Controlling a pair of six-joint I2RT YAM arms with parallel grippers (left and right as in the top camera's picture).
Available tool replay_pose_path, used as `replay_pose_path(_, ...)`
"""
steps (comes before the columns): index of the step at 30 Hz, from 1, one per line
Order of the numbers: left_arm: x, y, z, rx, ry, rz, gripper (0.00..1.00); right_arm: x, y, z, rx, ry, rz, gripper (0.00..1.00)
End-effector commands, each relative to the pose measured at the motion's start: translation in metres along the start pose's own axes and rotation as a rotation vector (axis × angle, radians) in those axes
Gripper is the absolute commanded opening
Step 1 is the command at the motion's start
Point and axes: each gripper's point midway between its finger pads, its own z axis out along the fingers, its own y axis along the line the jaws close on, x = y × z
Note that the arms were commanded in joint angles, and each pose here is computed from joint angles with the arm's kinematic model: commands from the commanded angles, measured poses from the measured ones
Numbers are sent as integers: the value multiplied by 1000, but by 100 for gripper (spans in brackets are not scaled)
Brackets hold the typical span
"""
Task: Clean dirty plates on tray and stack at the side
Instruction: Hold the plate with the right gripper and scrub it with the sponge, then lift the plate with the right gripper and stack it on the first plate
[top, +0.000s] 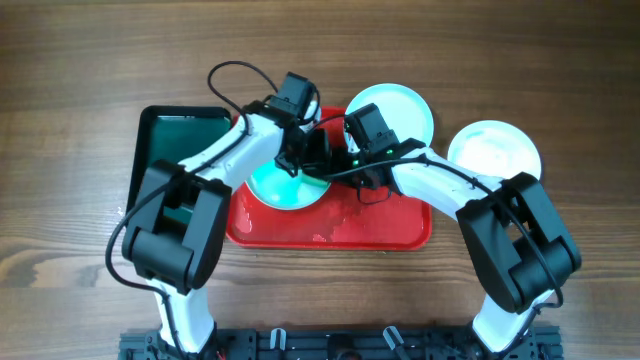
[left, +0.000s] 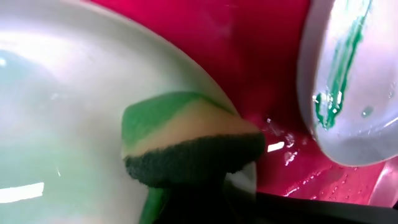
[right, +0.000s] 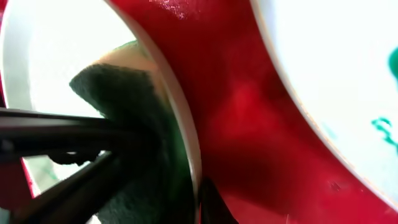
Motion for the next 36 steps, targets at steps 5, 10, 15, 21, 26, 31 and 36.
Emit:
replay_pose_path(5, -34, 137, -34, -485, -232, -452, 4, 5, -1, 6, 5, 22, -25, 4)
replay_pose_path(10, 4, 137, -35, -514, -75, -468, 4, 5, 0, 6, 3, 19, -26, 4)
replay_pose_path(15, 39, 93, -39, -296, 151, -335, 4, -3, 7, 6, -26, -11, -92, 17)
replay_pose_path(21, 29, 94, -41, -277, 111, -337, 4, -1, 9, 7, -32, -9, -151, 25)
replay_pose_path(26, 16, 89, -39, -243, 65, -326, 4, 22, 7, 10, -7, 70, -70, 20)
replay_pose_path(31, 12, 84, -39, -218, 56, -323, 4, 24, 5, 10, 7, 78, -44, 4)
replay_pose_path(36, -30, 57, -81, -162, -63, -252, 4, 23, 2, 9, 11, 78, -12, 4)
